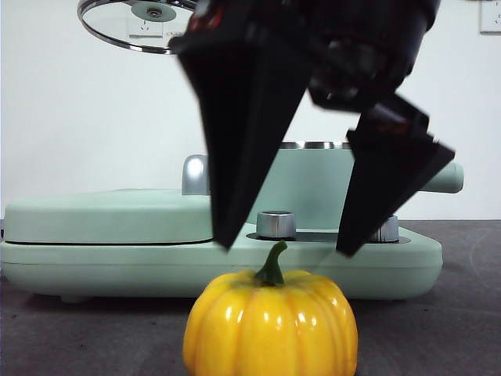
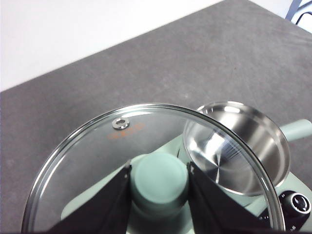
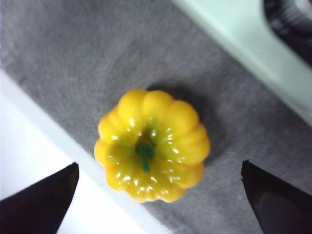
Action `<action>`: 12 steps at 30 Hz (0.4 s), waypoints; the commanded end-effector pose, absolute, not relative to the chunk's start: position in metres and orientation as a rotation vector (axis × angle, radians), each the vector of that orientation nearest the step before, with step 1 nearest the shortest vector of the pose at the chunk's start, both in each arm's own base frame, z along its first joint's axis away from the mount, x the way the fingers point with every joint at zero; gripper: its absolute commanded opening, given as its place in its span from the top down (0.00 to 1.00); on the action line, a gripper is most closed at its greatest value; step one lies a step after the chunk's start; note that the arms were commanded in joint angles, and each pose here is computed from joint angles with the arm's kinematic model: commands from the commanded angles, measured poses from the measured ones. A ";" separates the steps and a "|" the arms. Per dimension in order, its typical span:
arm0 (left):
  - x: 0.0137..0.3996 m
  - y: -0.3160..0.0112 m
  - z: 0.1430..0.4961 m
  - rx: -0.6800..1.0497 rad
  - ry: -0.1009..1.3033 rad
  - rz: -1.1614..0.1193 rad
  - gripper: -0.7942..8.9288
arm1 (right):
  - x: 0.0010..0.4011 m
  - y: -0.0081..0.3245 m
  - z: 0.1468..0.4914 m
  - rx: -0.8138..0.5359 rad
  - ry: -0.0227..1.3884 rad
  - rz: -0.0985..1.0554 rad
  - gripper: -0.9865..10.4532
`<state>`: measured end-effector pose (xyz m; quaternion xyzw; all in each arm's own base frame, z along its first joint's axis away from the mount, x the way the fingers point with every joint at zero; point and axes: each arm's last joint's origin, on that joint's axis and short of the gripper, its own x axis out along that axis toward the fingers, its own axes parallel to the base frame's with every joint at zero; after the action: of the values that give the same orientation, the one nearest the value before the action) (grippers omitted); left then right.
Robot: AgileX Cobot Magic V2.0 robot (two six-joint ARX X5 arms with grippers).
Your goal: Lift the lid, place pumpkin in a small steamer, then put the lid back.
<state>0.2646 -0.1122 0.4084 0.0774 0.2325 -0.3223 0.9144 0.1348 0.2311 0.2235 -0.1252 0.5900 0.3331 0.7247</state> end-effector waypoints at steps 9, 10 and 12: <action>0.262 -0.112 0.420 0.165 0.425 -0.674 0.84 | 0.135 0.255 0.205 -0.296 1.300 0.757 0.44; 0.262 -0.111 0.420 0.164 0.425 -0.673 0.84 | 0.136 0.256 0.202 -0.298 1.304 0.756 0.44; 0.262 -0.111 0.420 0.164 0.425 -0.672 0.84 | 0.137 0.258 0.198 -0.304 1.313 0.751 0.44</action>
<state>0.2643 -0.1118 0.4077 0.0773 0.2367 -0.3216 0.9135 0.1378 0.2520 0.1988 -0.1361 0.5940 0.3380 0.7173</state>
